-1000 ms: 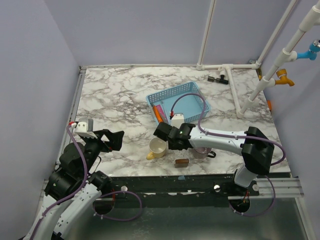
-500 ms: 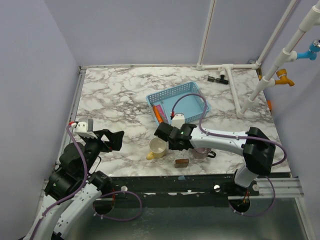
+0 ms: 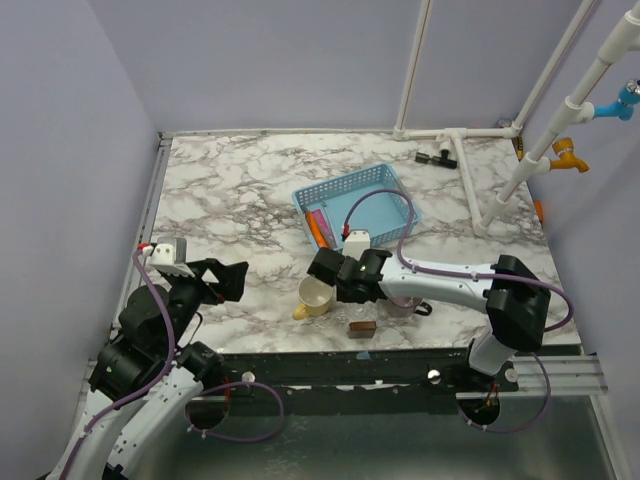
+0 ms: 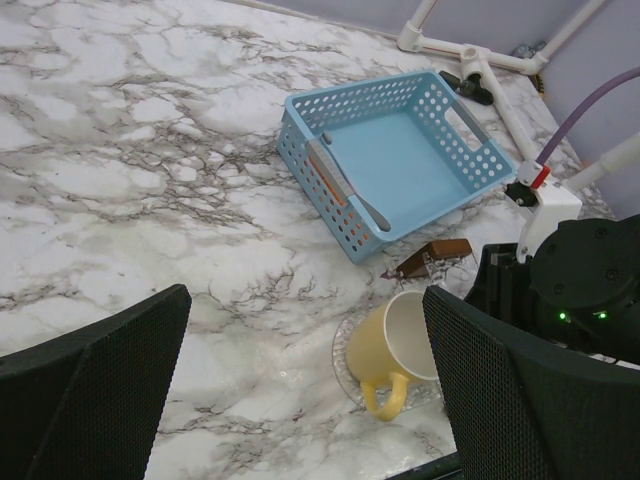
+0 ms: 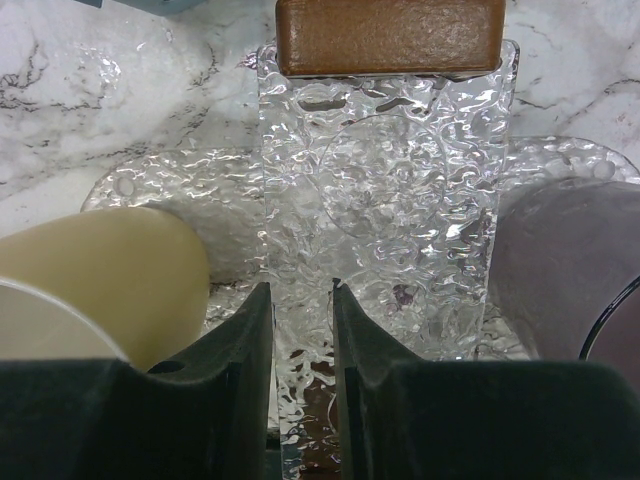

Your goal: Prepare toiletry sets of a toothbrush and toothpaste on the tray

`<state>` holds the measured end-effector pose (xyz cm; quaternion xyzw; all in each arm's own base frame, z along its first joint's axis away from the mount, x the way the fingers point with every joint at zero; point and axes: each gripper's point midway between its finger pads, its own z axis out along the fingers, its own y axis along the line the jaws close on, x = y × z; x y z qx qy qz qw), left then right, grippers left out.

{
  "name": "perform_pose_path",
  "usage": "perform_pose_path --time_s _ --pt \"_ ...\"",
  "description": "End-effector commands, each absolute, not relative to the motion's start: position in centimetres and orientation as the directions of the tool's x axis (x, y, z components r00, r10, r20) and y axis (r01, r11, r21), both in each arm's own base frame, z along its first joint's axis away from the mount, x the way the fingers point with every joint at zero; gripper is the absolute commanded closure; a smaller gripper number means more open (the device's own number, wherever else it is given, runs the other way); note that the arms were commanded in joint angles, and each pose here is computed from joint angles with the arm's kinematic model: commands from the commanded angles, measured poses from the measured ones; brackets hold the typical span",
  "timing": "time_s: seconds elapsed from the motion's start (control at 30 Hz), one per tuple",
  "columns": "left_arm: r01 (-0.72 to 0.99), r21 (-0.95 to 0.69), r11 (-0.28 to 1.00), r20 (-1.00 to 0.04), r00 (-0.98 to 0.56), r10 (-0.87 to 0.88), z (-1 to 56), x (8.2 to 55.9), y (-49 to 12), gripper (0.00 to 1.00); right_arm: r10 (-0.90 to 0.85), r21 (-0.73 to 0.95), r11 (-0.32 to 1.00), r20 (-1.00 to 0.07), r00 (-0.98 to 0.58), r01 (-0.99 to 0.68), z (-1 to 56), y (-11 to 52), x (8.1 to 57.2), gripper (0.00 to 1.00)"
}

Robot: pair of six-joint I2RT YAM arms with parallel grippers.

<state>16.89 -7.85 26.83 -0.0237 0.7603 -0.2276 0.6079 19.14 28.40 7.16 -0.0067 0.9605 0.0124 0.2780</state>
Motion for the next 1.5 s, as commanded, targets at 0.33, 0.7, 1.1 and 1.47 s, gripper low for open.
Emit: perform_pose_path --time_s 0.33,0.7,1.1,1.47 --pt "0.237 -0.378 0.895 -0.911 -0.265 -0.315 26.5 17.0 -7.9 0.01 -0.002 0.008 1.000 -0.546 -0.838 -0.008 8.6 28.6 18.9 0.62" --pt "0.230 -0.374 0.898 -0.911 -0.271 -0.310 26.4 17.2 -7.9 0.01 -0.008 0.021 0.999 -0.610 -0.792 -0.026 12.2 29.1 20.3 0.54" --pt "0.218 -0.367 0.904 -0.909 -0.291 -0.298 25.9 17.5 -8.1 0.01 -0.061 0.024 0.994 -0.701 -0.710 -0.109 18.0 30.5 26.1 0.52" --pt "0.185 -0.356 0.916 -0.907 -0.302 -0.292 25.5 17.9 -7.7 0.01 -0.131 0.059 0.970 -0.696 -0.706 -0.237 17.5 33.6 33.4 0.53"
